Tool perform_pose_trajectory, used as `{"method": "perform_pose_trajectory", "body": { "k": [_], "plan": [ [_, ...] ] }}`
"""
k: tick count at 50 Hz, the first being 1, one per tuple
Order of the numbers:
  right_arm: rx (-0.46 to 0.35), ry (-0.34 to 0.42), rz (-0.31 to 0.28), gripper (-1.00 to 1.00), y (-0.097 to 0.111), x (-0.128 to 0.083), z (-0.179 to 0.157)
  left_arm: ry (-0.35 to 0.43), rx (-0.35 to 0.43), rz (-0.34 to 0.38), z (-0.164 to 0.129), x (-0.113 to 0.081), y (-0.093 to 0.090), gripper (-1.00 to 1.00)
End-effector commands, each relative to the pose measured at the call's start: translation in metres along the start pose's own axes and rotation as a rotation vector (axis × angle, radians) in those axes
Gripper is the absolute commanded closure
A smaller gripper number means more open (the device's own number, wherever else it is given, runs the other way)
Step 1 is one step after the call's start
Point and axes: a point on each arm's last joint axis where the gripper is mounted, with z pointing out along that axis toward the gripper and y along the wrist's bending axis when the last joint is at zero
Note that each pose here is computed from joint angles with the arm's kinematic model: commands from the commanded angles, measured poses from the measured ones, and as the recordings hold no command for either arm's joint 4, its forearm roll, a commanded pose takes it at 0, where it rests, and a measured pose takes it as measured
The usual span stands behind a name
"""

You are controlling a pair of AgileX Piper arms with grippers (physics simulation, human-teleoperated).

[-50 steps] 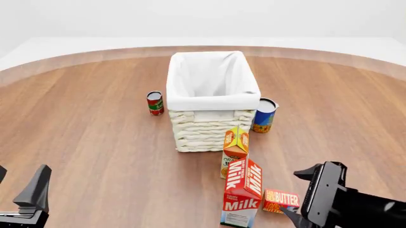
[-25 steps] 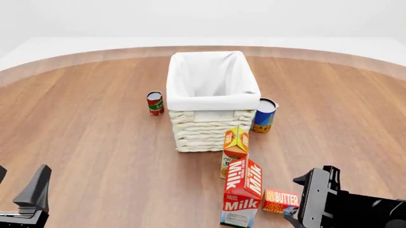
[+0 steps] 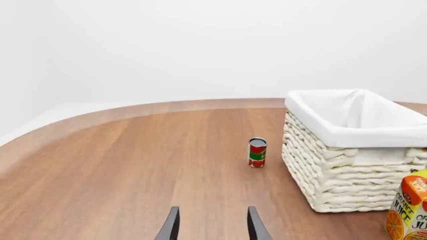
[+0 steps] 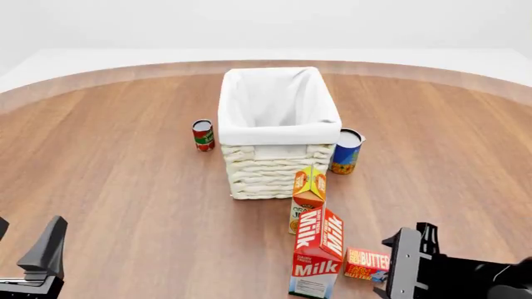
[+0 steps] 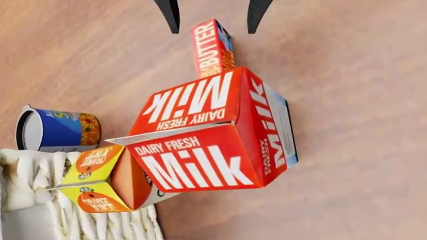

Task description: Pick up the butter and put it in the basket.

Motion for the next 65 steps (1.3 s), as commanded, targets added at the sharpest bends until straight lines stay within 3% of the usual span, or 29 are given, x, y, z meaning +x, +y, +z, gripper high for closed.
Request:
{"method": "perform_pose_trajectory", "body": {
  "k": [1,33,65],
  "plan": [
    [-0.009,0.009,-0.011,-1.00,0.001,0.001,0.008,0.000,0.000,0.000,0.000,0.000,0.000,-1.00],
    [-0.024,0.035,0.011,-1.00,-0.004,0.001,0.034,0.000,0.000,0.000,0.000,0.000,0.000,-1.00],
    [-0.037,0.034,0.038,-1.00,0.004,0.004,0.044,0.000,0.000,0.000,0.000,0.000,0.000,-1.00]
  ]
}}
